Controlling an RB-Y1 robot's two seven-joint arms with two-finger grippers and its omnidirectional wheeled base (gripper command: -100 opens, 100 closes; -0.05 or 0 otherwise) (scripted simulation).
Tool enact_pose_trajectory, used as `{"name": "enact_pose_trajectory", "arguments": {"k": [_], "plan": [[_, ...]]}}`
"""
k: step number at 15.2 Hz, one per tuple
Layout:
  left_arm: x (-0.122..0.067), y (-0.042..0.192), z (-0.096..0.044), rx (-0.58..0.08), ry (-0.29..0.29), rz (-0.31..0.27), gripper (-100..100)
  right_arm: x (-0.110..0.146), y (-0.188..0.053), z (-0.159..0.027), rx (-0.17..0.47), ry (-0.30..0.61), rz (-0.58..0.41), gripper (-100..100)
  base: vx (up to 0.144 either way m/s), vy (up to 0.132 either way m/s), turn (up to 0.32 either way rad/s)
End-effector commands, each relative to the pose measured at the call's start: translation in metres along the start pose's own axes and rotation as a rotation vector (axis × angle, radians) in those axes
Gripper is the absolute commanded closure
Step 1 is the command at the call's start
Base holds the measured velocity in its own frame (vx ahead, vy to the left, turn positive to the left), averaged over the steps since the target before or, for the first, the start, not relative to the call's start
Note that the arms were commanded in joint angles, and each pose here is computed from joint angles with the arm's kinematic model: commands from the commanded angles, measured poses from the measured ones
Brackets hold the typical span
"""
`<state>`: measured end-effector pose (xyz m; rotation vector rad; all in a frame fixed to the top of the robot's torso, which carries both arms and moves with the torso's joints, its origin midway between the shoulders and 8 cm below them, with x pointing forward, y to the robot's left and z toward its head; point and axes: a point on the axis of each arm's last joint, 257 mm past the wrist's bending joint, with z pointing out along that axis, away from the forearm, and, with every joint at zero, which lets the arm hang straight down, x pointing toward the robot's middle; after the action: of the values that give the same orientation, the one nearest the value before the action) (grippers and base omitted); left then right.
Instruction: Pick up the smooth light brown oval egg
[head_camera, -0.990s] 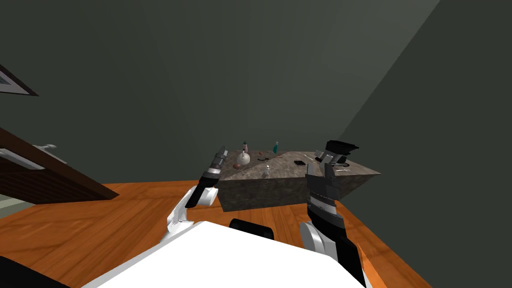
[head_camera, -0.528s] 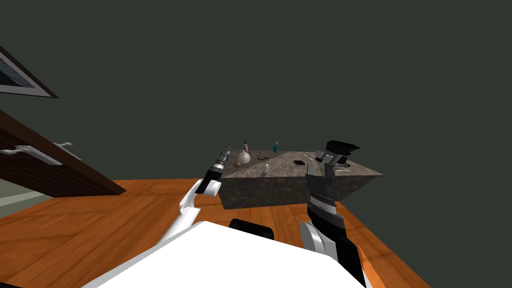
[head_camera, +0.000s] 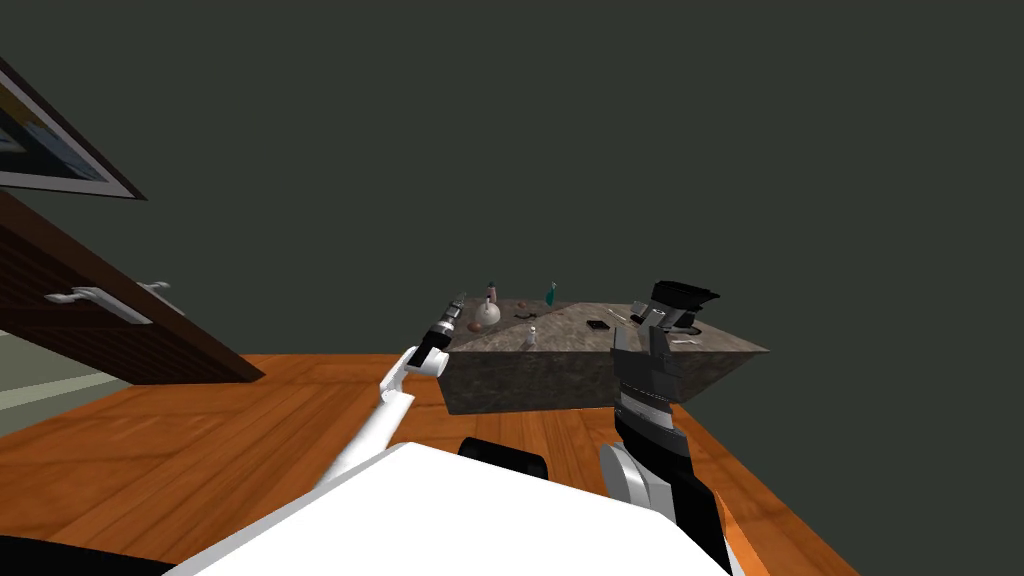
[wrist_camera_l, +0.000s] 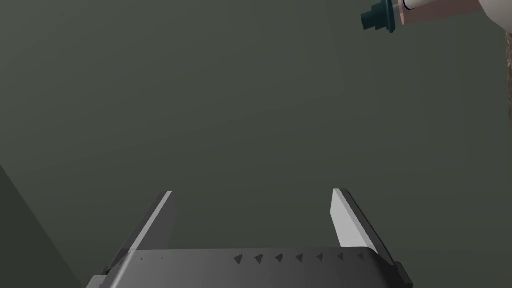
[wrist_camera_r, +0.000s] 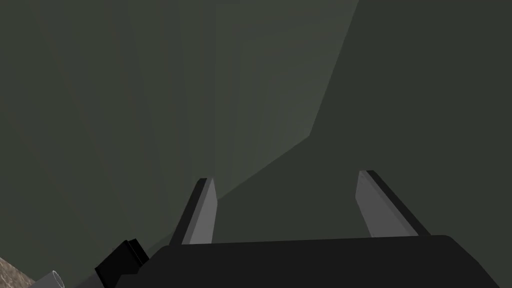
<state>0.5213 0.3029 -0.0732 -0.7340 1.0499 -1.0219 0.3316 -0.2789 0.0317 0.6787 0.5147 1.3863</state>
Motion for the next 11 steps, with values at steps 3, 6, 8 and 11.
{"name": "enact_pose_trajectory", "arguments": {"k": [3, 6, 8, 11], "plan": [[0.002, 0.028, 0.017, -0.077, 0.013, -0.005, -100, 0.0, 0.0, 0.0, 0.0, 0.0, 0.0, 0, -0.024, -0.018, 0.012], [0.005, 0.047, 0.029, -0.13, 0.022, -0.01, -100, 0.0, 0.0, 0.0, 0.0, 0.0, 0.0, 0, -0.03, -0.025, 0.023], [0.008, 0.059, 0.03, -0.157, 0.027, -0.011, -100, 0.0, 0.0, 0.0, 0.0, 0.0, 0.0, 0, -0.03, -0.031, 0.025], [0.01, 0.071, 0.043, -0.203, 0.036, -0.018, -100, 0.0, 0.0, 0.0, 0.0, 0.0, 0.0, 0, -0.025, -0.018, 0.019]]}}
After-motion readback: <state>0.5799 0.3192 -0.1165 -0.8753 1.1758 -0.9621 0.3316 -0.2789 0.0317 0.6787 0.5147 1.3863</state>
